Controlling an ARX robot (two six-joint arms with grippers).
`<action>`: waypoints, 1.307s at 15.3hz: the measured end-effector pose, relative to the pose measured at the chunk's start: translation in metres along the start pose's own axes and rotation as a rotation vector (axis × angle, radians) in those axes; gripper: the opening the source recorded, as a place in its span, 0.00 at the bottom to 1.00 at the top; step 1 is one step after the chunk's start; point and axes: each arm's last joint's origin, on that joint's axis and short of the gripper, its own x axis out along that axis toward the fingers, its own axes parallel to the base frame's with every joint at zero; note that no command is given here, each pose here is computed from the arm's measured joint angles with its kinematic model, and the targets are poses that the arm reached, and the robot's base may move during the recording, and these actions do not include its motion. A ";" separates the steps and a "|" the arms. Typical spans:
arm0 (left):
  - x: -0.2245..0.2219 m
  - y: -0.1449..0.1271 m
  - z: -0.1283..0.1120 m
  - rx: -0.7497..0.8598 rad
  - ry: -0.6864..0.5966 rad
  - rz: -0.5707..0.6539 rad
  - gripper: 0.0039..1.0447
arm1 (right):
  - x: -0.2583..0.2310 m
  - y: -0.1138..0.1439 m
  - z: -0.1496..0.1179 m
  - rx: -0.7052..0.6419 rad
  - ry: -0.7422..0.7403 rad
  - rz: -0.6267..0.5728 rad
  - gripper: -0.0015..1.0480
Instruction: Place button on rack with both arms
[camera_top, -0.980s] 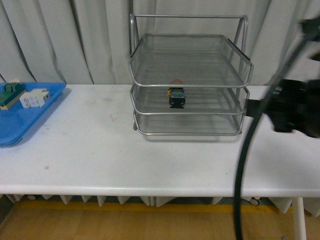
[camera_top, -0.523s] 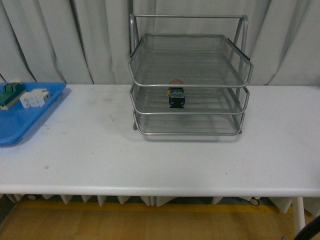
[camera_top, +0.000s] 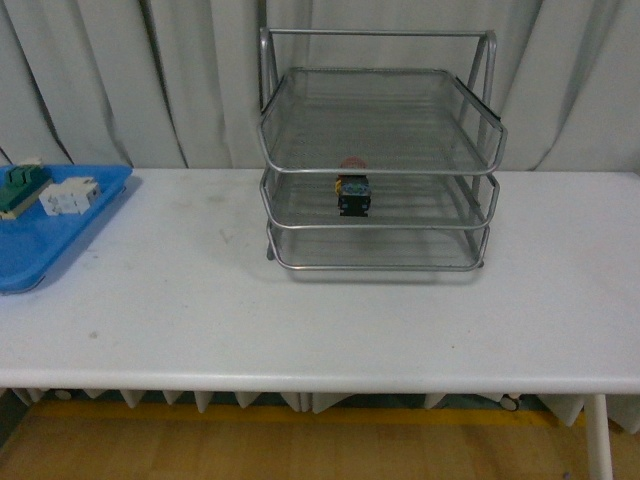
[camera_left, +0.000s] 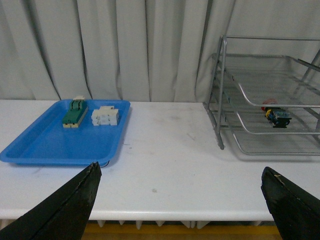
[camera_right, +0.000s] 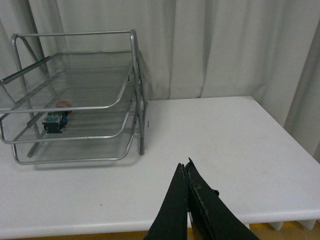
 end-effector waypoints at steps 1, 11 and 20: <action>0.000 0.000 0.000 0.000 0.000 0.000 0.94 | -0.004 0.000 -0.001 0.000 0.006 0.000 0.02; 0.000 0.000 0.000 0.000 0.000 0.000 0.94 | -0.028 0.000 0.007 0.000 -0.022 0.000 0.02; 0.000 0.000 0.000 0.000 0.000 0.000 0.94 | -0.044 0.000 0.000 0.000 0.030 0.004 0.02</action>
